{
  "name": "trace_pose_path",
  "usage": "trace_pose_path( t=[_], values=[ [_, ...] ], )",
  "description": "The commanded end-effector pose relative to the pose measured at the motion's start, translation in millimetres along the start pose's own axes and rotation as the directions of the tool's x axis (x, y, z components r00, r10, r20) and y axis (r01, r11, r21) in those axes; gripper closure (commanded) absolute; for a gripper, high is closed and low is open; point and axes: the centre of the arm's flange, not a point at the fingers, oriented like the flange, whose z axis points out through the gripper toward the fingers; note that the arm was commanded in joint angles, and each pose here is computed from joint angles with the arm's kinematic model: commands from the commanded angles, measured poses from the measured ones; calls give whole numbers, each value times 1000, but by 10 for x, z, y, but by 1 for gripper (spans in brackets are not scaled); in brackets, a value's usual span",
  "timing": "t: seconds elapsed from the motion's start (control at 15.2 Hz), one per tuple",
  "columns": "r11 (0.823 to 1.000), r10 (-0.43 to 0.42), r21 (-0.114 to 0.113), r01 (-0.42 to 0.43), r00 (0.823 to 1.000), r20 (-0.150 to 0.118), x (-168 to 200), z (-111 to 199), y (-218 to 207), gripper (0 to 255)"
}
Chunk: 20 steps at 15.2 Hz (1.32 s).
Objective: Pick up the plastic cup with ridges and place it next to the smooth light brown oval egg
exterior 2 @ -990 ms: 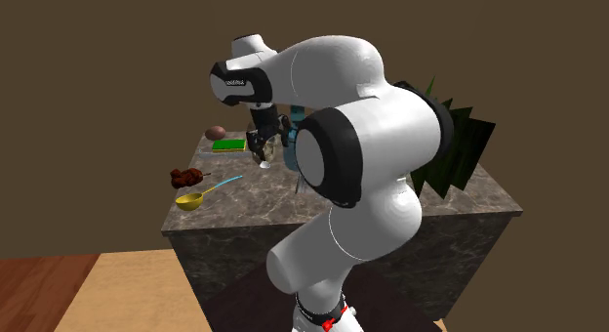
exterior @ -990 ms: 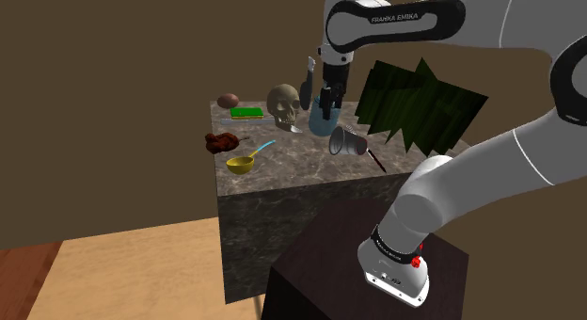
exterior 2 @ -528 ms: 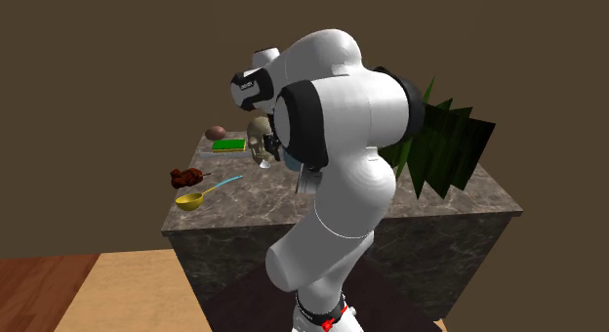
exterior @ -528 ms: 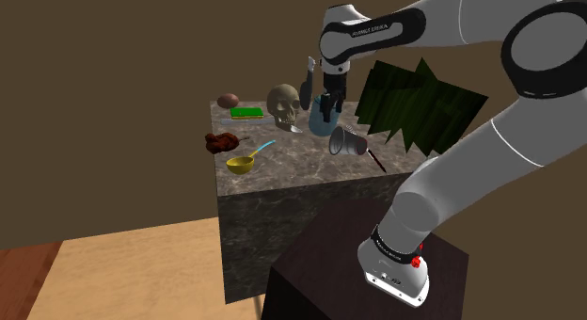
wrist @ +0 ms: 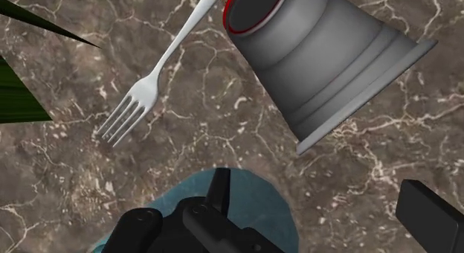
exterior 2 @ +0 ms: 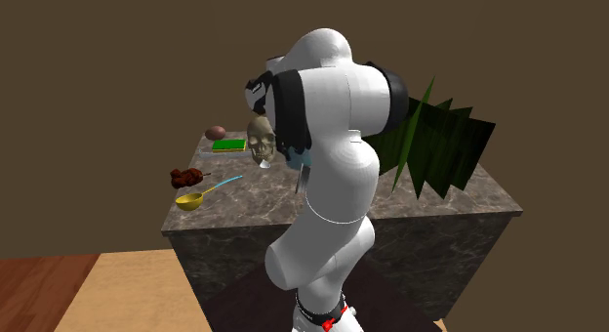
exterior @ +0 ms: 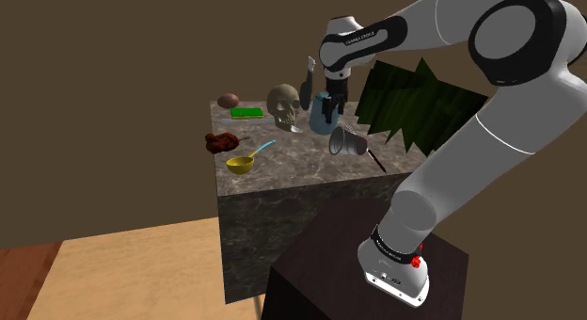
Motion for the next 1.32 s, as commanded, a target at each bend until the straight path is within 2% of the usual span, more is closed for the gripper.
trace_pose_path(
  t=[0.0,0.2,0.66,0.73,1.25],
  values=[
    [1000,-6,8,6,1000,26,32,289,-37,0],
    [1000,-6,8,6,1000,26,28,425,-38,0],
    [1000,-6,8,6,1000,26,28,425,-38,0],
    [1000,-6,8,6,1000,26,30,426,-42,255],
    [1000,-6,8,6,1000,26,22,414,-32,255]
  ],
)
